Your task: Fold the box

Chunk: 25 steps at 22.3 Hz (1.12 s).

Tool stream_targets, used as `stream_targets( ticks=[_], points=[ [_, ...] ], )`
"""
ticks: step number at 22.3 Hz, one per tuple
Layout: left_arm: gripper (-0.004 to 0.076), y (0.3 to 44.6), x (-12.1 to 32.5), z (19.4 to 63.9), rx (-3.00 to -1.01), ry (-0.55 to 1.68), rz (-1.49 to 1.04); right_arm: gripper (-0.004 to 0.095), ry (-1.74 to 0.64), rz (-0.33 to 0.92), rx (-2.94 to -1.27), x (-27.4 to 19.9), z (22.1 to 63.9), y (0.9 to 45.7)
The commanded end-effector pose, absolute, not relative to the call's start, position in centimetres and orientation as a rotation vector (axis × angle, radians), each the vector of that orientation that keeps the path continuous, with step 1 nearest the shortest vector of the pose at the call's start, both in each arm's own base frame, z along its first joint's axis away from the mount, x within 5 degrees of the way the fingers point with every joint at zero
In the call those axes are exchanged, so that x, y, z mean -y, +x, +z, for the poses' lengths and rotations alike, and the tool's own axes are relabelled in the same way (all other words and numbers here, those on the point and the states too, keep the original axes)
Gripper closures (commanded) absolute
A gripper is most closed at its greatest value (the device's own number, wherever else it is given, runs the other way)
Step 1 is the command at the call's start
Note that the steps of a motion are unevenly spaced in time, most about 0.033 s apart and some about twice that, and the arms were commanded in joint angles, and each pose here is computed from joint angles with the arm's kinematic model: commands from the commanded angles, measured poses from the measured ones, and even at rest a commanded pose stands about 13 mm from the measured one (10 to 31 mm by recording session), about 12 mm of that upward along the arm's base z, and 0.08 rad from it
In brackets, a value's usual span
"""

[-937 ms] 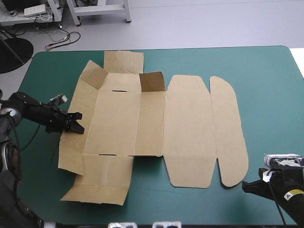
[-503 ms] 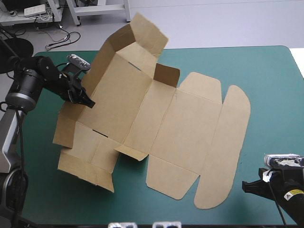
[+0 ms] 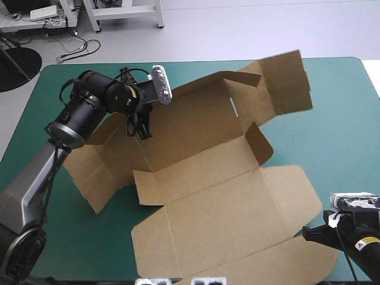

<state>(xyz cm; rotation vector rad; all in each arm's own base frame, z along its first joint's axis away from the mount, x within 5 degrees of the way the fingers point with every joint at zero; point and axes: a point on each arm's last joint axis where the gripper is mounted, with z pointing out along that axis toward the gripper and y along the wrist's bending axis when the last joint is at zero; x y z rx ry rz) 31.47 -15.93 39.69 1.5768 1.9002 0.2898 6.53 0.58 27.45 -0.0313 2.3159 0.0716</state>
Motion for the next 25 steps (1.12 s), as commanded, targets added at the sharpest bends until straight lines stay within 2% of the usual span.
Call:
stream_targets(
  ticks=[1, 7, 12, 14, 16, 19, 25],
  points=[
    [0.0734, 29.8, 17.6, 43.3, -1.616, 1.589, 0.392, 0.0923, -0.025, 0.071, -2.243, -0.6, 28.6, 6.9],
    [0.0734, 28.0, 21.2, 43.5, -1.484, 1.593, 0.415, 0.0923, -0.005, 0.08, -2.218, -0.6, 28.8, 7.1],
    [0.0734, 26.8, 24.0, 40.1, -1.364, 1.444, 0.726, 0.0923, 0.057, 0.103, -2.148, -0.5, 30.7, 7.1],
    [0.0734, 25.8, 24.7, 39.0, -1.334, 1.294, 0.745, 0.0923, 0.055, 0.096, -2.095, -0.5, 32.4, 7.3],
    [0.0734, 24.9, 25.1, 37.7, -1.288, 1.264, 0.762, 0.0923, 0.07, 0.102, -2.068, -0.4, 34.0, 7.9],
    [0.0734, 24.4, 25.0, 35.7, -1.312, 1.311, 0.767, 0.0923, 0.076, 0.111, -2.058, -0.2, 36.1, 9.5],
    [0.0734, 24.4, 23.9, 33.6, -1.409, 1.245, 0.805, 0.0923, 0.084, 0.145, -1.991, 0.0, 40.2, 12.6]
  ],
)
